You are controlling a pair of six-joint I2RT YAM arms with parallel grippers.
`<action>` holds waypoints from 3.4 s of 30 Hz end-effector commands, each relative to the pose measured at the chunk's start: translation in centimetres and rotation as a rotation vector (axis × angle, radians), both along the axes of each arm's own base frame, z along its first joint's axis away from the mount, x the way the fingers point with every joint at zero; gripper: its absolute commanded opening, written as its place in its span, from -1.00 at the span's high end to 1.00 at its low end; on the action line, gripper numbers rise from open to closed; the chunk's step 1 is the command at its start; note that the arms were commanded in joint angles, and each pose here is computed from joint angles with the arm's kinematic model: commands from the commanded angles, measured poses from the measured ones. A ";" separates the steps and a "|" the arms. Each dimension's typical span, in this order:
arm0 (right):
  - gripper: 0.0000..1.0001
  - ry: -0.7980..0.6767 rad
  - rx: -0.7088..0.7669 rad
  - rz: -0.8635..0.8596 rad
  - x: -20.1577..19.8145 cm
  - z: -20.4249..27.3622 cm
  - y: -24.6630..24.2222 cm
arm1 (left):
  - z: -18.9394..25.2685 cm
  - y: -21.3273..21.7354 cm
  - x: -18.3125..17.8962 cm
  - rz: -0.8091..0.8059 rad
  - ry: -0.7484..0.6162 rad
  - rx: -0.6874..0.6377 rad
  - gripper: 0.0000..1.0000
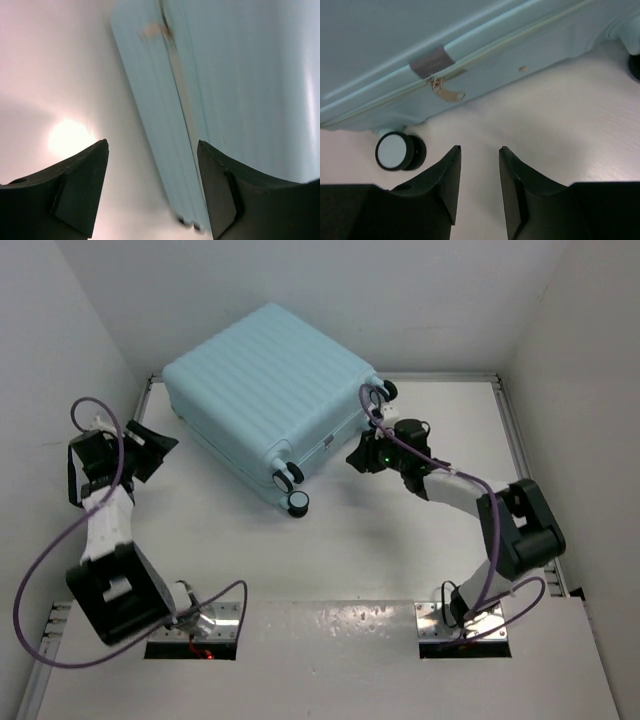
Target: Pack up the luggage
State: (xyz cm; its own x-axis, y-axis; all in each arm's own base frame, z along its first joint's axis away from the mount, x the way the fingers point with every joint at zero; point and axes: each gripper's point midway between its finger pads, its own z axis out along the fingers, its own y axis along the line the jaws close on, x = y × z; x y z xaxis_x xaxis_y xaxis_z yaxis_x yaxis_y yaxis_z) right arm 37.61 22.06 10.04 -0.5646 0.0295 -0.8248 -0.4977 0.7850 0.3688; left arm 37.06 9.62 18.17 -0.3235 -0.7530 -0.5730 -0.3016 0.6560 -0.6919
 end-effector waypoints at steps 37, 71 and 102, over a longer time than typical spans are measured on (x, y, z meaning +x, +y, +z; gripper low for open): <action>0.10 0.053 0.288 -0.423 26.4 -1.5 -14.2 | -5.8 1.6 -4.4 0.150 0.227 0.081 -0.53; -0.48 0.159 0.739 -0.093 25.8 -4.4 17.2 | -6.8 1.3 -9.4 0.113 0.293 0.095 -0.53; -0.28 -0.016 0.150 -0.454 9.6 2.5 -16.2 | 0.1 1.4 -9.6 0.136 0.057 0.117 -0.98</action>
